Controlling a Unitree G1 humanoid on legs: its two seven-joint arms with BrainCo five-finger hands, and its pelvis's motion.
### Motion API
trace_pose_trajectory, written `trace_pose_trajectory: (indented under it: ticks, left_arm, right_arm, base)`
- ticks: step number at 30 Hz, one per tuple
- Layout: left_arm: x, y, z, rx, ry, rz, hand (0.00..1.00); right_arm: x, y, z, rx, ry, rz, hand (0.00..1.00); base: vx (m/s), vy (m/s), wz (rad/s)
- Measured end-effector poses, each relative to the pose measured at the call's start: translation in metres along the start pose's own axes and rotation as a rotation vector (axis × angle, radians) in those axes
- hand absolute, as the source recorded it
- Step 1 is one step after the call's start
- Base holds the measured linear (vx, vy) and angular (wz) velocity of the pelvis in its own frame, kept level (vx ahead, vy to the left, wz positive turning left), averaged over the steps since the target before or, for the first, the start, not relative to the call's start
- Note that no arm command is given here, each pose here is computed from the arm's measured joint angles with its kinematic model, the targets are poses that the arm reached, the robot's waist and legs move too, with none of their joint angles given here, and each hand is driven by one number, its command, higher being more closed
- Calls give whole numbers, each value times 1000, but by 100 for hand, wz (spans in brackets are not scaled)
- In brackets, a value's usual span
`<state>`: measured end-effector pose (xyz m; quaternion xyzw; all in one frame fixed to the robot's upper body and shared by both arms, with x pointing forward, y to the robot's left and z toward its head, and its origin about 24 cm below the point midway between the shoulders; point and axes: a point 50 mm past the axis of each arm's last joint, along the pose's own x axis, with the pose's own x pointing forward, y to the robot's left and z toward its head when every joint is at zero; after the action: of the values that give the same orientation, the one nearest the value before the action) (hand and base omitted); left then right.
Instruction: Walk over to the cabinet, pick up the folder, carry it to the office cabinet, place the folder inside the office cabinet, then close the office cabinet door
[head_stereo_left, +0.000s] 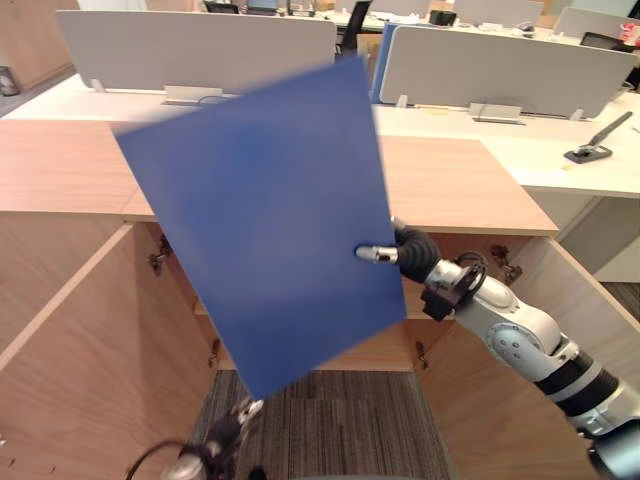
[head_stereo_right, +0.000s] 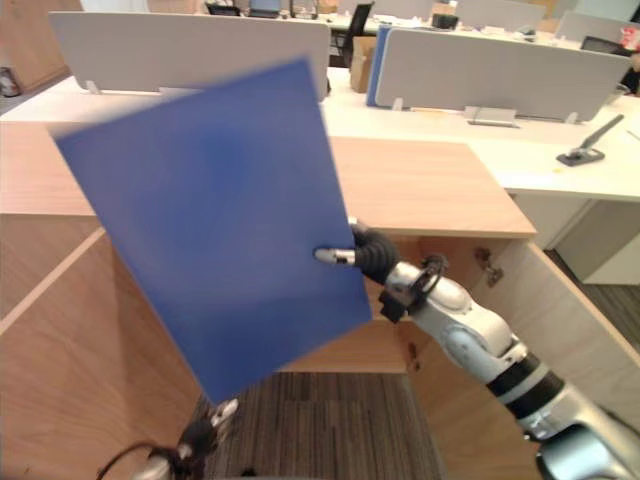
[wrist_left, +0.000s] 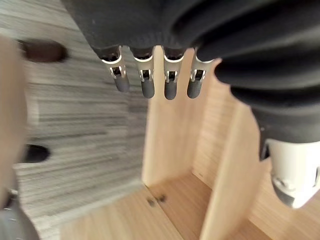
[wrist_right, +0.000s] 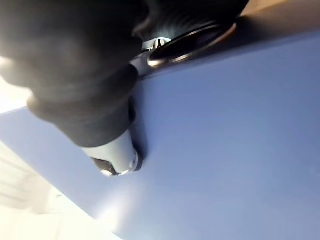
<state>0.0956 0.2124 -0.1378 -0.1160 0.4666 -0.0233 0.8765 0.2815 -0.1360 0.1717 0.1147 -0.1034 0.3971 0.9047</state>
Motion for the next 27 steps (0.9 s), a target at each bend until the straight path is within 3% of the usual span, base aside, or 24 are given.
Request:
trace_pose_trajectory:
  ticks: [3, 7, 10, 15, 20, 27]
  left_arm:
    - [-6, 20, -24, -67, 76, 127, 0]
    - [-21, 43, -52, -128, 168, 291, 0]
    - [-31, 45, -69, -173, 196, 353, 0]
    - [-35, 44, -77, -322, 162, 413, 0]
    - [-32, 38, -78, -382, 135, 415, 0]
    - [-21, 28, -65, -360, 91, 378, 0]
  right_arm:
    - [-3, -13, 19, -110, -104, -73, 100]
    - [-8, -22, 4, -158, -43, -133, 100]
    - [-13, -26, -6, -191, -2, -168, 100]
    - [-9, -25, 6, -391, -54, -235, 100]
    - [1, 4, 31, -874, -199, -264, 100]
    - [3, 35, -67, -810, 104, -50, 100]
  base:
    - [11, -4, 0]
    - [-14, 3, -6]
    - [-17, 13, -7]
    - [-2, 3, -1]
    - [8, 3, -2]
    - [-24, 49, -15]
